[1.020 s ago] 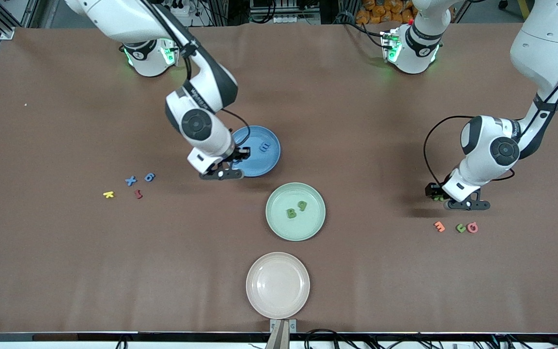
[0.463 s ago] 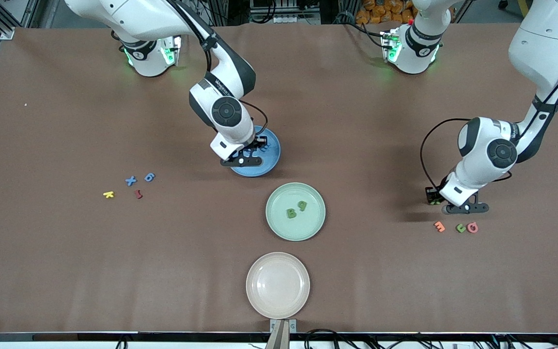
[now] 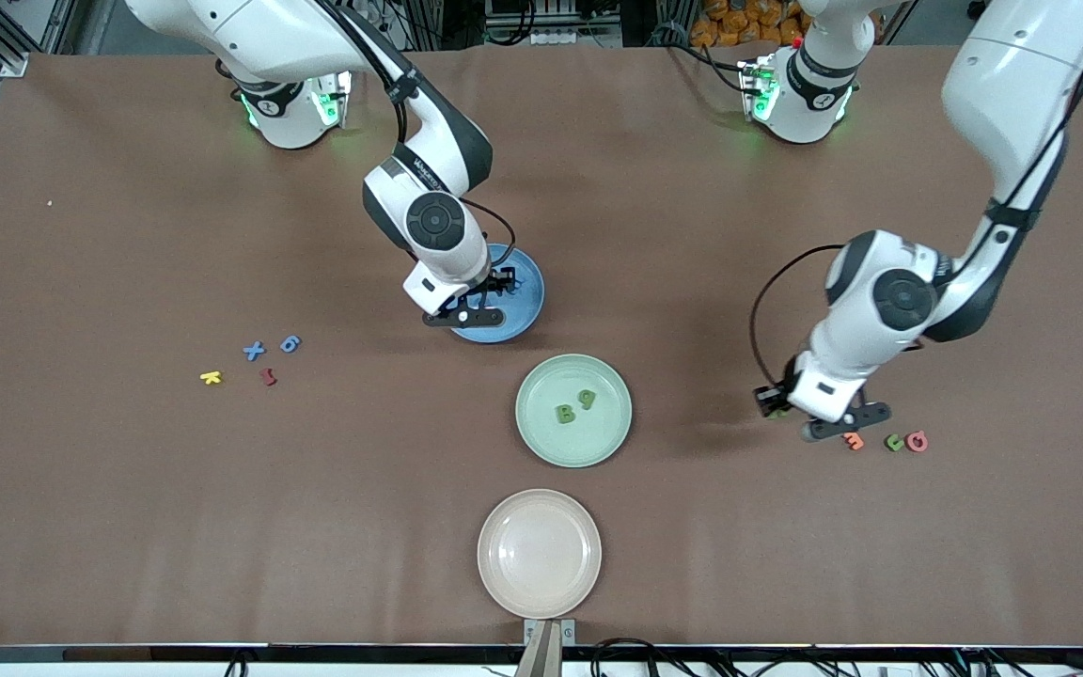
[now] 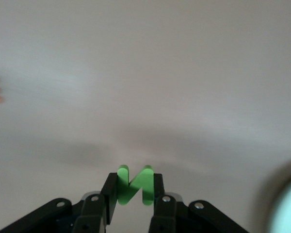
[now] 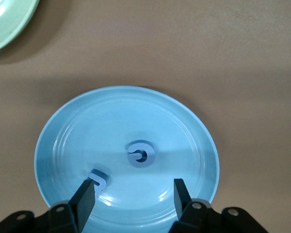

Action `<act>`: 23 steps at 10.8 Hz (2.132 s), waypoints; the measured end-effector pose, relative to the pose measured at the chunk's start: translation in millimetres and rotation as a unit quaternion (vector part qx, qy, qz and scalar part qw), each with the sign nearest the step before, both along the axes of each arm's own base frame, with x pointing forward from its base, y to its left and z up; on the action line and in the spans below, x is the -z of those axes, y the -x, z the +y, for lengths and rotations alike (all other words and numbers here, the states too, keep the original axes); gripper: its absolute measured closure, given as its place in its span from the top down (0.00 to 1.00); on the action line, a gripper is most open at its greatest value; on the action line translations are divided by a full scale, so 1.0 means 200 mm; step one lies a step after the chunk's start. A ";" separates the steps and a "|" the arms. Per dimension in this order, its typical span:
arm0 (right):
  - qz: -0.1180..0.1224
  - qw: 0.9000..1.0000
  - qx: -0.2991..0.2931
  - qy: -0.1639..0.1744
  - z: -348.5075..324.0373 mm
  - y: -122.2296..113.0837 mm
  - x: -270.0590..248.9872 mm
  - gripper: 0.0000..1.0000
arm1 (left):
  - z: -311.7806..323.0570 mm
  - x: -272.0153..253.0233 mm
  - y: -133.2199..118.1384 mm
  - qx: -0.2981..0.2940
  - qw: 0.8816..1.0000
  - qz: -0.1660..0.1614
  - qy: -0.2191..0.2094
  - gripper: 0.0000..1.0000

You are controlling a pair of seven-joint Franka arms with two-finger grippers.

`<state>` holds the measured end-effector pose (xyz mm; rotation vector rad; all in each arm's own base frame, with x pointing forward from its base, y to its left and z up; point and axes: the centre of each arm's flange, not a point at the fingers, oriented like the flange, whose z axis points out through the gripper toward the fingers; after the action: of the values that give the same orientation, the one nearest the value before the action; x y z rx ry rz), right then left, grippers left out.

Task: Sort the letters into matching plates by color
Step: 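Place the green N on the green plate with the left gripper, then grasp the blue g with the right gripper while the left gripper returns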

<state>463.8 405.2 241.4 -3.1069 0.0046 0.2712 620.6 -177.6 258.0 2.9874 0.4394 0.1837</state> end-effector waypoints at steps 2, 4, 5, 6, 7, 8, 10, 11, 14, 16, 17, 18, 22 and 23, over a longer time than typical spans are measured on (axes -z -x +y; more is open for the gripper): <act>0.000 1.000 0.010 0.001 -0.05 -0.04 0.00 0.73 | -0.39 0.00 -0.02 -0.040 0.999 -0.002 0.035 0.33; 0.006 0.999 0.032 0.008 -0.18 -0.13 -0.01 0.74 | -0.68 0.00 0.02 -0.062 0.996 0.002 0.056 0.33; 0.014 0.999 0.039 0.016 -0.29 -0.19 -0.02 0.78 | -0.77 0.00 0.03 -0.067 0.996 0.003 0.063 0.33; 0.024 0.998 0.045 0.024 -0.41 -0.25 -0.03 0.78 | -0.83 -0.01 0.04 -0.073 0.995 0.002 0.068 0.33; 0.037 0.998 0.048 0.033 -0.55 -0.31 -0.04 0.79 | -0.88 -0.02 0.05 -0.078 0.994 0.002 0.073 0.33; 0.048 0.996 0.062 0.042 -0.70 -0.35 -0.04 0.82 | -0.94 -0.03 0.07 -0.083 0.993 0.002 0.078 0.33; 0.060 0.991 0.104 0.057 -1.00 -0.39 -0.02 0.88 | -1.04 -0.03 0.11 -0.093 0.993 0.002 0.078 0.37; 0.067 0.988 0.126 0.063 -1.15 -0.40 0.01 0.93 | -1.07 -0.01 0.12 -0.093 0.993 -0.002 0.069 0.47; 0.078 0.981 0.162 0.073 -1.39 -0.36 0.05 0.85 | -1.04 0.06 0.10 -0.097 0.994 -0.013 0.040 0.88; 0.058 0.977 0.193 0.068 -1.53 -0.33 0.06 0.84 | -0.92 0.09 0.04 -0.114 0.993 -0.015 0.029 1.00; 0.050 0.974 0.211 0.066 -1.62 -0.30 0.08 0.84 | -0.82 0.10 -0.02 -0.125 0.992 -0.018 0.021 1.00; 0.043 0.972 0.223 0.065 -1.68 -0.28 0.11 0.85 | -0.67 0.11 -0.09 -0.127 0.992 -0.019 0.012 1.00; -0.010 0.967 0.252 0.043 -1.75 -0.26 0.17 0.81 | -0.11 0.16 -0.26 -0.134 0.990 0.017 -0.037 1.00; -0.016 0.965 0.260 0.037 -1.76 -0.26 0.18 0.81 | -0.02 0.17 -0.27 -0.146 0.988 0.032 -0.047 1.00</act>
<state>515.3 53.9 205.1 -3.0299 0.8280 0.2041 675.0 -182.4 223.1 3.0111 0.9017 0.1375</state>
